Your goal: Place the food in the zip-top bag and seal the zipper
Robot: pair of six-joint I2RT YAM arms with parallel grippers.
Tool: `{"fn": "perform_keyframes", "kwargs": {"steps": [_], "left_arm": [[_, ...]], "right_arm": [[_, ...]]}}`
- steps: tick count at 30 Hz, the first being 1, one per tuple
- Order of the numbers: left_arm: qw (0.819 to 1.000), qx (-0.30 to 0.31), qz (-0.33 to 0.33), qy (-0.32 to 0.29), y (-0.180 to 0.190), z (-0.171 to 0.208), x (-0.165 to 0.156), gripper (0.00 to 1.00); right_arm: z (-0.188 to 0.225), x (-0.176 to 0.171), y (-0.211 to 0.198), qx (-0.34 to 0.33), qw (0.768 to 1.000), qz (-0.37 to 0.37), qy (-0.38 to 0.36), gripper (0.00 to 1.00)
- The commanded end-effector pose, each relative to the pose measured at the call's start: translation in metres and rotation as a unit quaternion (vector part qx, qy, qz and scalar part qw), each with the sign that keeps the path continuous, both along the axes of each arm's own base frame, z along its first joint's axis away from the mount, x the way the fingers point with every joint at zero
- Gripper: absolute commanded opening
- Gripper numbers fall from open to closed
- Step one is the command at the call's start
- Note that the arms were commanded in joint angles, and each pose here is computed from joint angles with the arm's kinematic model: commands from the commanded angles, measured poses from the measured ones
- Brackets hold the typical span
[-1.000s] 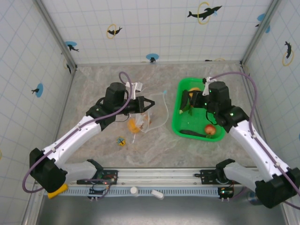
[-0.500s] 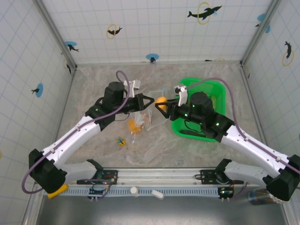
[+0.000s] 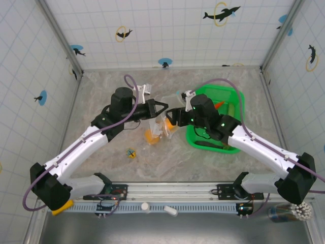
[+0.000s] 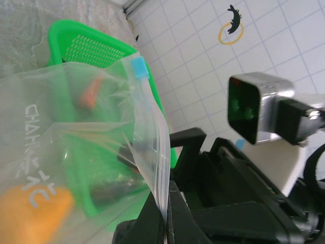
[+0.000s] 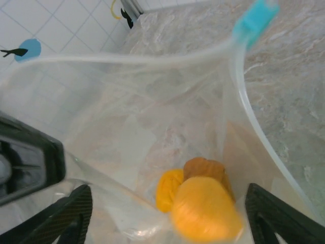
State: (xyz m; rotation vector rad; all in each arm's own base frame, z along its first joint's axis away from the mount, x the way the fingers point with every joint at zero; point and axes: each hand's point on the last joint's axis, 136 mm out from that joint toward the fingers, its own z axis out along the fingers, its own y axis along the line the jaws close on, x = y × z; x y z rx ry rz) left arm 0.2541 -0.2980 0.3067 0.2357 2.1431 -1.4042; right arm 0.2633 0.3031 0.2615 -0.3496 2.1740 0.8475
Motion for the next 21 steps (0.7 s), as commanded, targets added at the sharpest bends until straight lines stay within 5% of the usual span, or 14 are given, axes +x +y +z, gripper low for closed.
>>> {"fn": "perform_keyframes", "kwargs": {"steps": [1,10,21], "left_arm": [[0.999,-0.029,-0.014,-0.022,-0.006,0.026,-0.001,0.00],[0.999,-0.026,-0.012,-0.020,-0.006,0.024,0.000,0.00],[1.000,0.012,0.005,-0.013,-0.001,0.001,0.006,0.00]], "right_arm": [[0.001,0.003,-0.008,-0.037,0.999,-0.015,-0.002,0.85],[0.016,-0.001,-0.009,-0.031,0.999,0.000,-0.020,0.85],[0.091,-0.024,-0.005,0.033,0.992,0.072,-0.096,0.82]]}}
